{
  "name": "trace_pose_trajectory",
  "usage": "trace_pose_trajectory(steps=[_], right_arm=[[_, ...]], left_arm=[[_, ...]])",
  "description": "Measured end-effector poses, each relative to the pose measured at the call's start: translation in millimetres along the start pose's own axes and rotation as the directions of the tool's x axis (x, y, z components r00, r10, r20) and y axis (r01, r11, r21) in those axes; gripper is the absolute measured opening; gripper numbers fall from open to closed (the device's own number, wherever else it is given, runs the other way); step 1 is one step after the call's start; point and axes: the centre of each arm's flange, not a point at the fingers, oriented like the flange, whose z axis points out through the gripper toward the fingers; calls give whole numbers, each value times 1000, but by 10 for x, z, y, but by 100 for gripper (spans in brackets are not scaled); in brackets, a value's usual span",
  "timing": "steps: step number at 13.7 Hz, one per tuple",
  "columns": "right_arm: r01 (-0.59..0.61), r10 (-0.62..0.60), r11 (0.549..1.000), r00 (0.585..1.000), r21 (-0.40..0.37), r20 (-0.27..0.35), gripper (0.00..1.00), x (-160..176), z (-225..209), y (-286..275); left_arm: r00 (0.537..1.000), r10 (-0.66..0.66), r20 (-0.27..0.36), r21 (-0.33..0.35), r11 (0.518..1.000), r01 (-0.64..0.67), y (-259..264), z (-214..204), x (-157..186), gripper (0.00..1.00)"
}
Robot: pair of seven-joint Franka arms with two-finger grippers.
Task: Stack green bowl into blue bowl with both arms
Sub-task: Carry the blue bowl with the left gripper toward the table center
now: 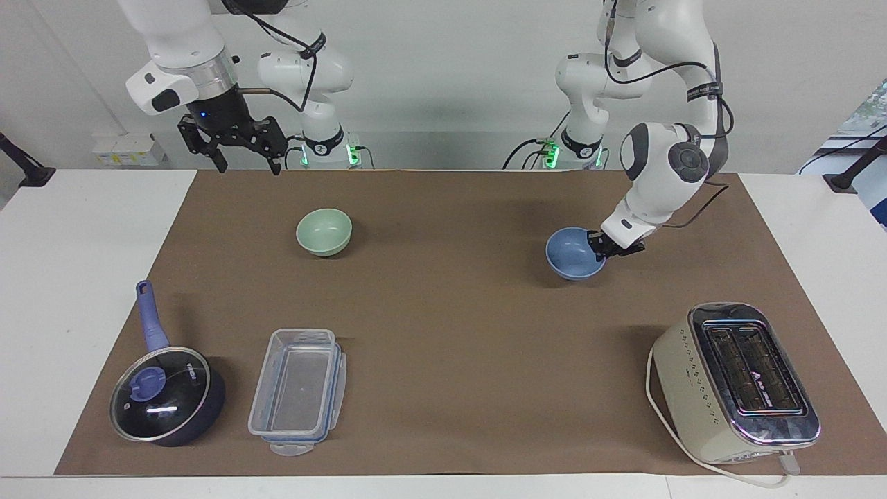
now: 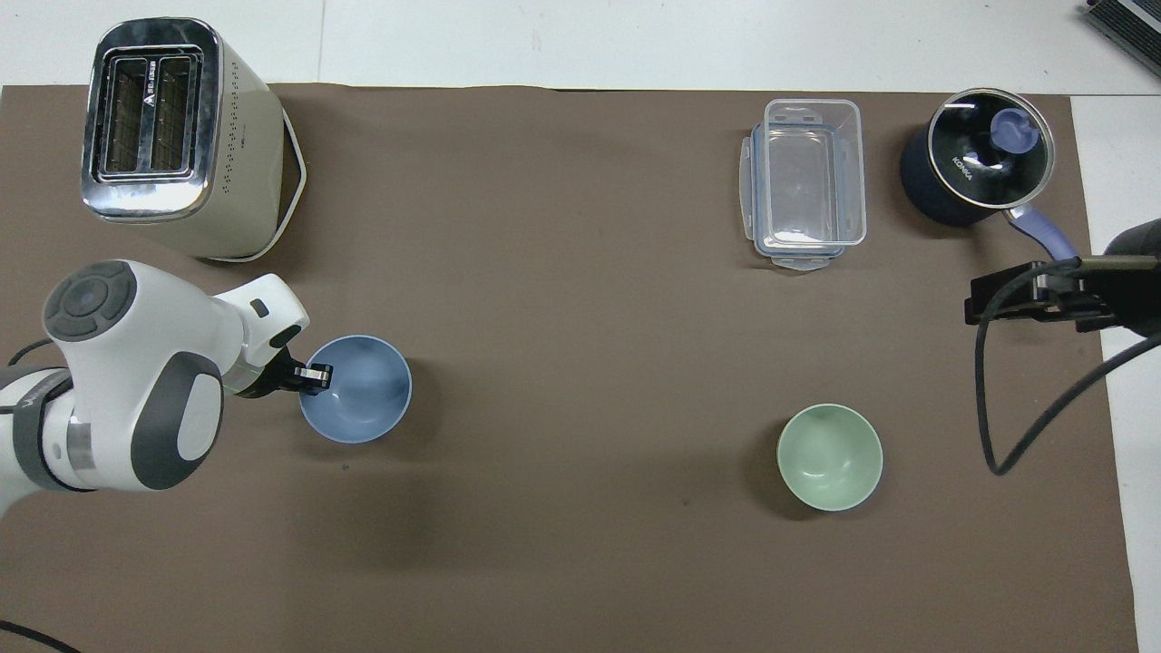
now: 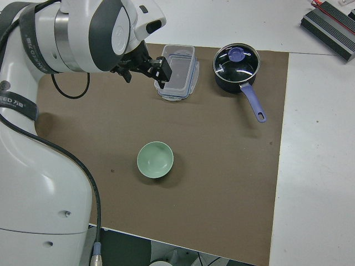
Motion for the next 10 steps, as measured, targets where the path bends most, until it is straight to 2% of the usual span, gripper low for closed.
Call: trace_pose_trajectory(steps=[10], right_arm=[[0,0,1000,1000,0,0,100,0,0,0]], left_arm=[[999,19,-34,-62,998,-21,252,-1260,241,6]])
